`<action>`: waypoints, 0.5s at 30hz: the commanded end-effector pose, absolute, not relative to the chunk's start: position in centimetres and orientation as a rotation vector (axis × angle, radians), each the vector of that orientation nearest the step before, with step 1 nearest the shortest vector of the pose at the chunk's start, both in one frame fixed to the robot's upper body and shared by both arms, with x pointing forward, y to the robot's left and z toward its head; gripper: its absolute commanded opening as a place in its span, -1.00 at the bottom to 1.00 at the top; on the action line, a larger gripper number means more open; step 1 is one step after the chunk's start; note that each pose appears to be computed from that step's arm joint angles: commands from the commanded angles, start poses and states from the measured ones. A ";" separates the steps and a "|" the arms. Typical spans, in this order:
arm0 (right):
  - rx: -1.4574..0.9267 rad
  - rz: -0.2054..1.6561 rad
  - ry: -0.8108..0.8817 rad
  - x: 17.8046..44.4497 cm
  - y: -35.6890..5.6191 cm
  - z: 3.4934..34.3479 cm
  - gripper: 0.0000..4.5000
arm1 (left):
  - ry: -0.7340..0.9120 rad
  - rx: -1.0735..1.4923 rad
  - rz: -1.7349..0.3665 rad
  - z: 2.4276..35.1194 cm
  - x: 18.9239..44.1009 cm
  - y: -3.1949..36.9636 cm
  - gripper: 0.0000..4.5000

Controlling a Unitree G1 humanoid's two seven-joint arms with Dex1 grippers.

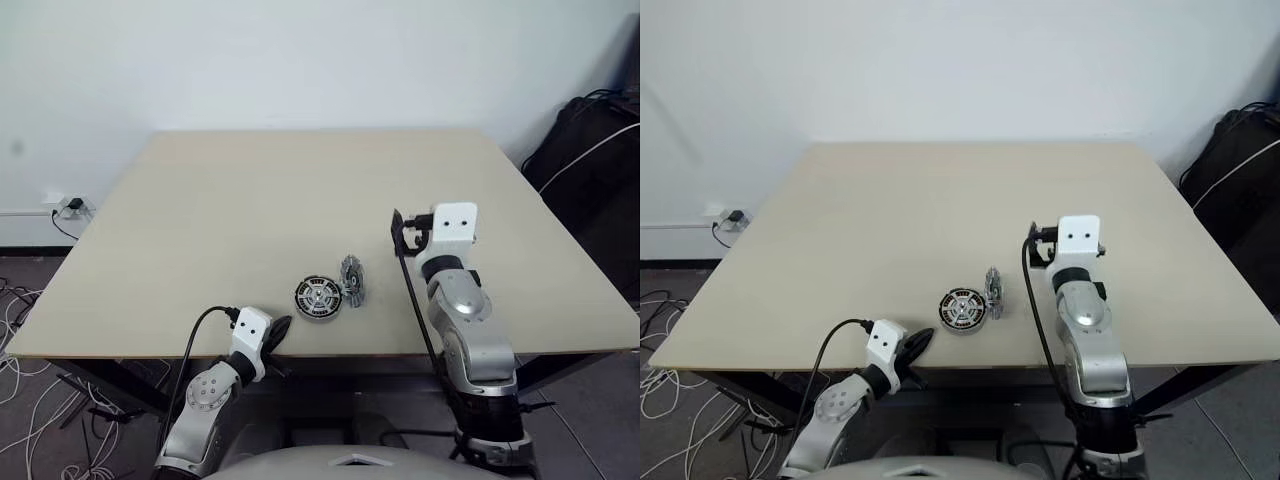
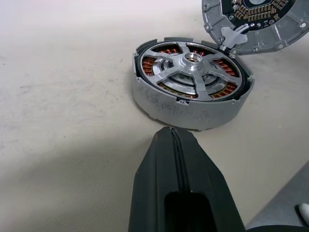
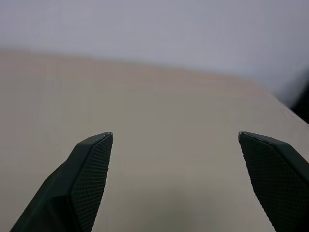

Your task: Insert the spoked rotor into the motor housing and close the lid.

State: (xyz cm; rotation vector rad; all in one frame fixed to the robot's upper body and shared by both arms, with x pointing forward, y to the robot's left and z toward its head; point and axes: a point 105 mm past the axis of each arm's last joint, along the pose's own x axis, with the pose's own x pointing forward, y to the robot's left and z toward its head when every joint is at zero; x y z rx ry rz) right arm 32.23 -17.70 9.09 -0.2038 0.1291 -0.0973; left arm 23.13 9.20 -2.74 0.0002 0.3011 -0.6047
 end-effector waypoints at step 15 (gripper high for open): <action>-0.424 0.152 0.405 28.7 -14.3 3.7 -0.05 | 0.267 0.011 -0.611 -1.6 23.3 9.3 -1.00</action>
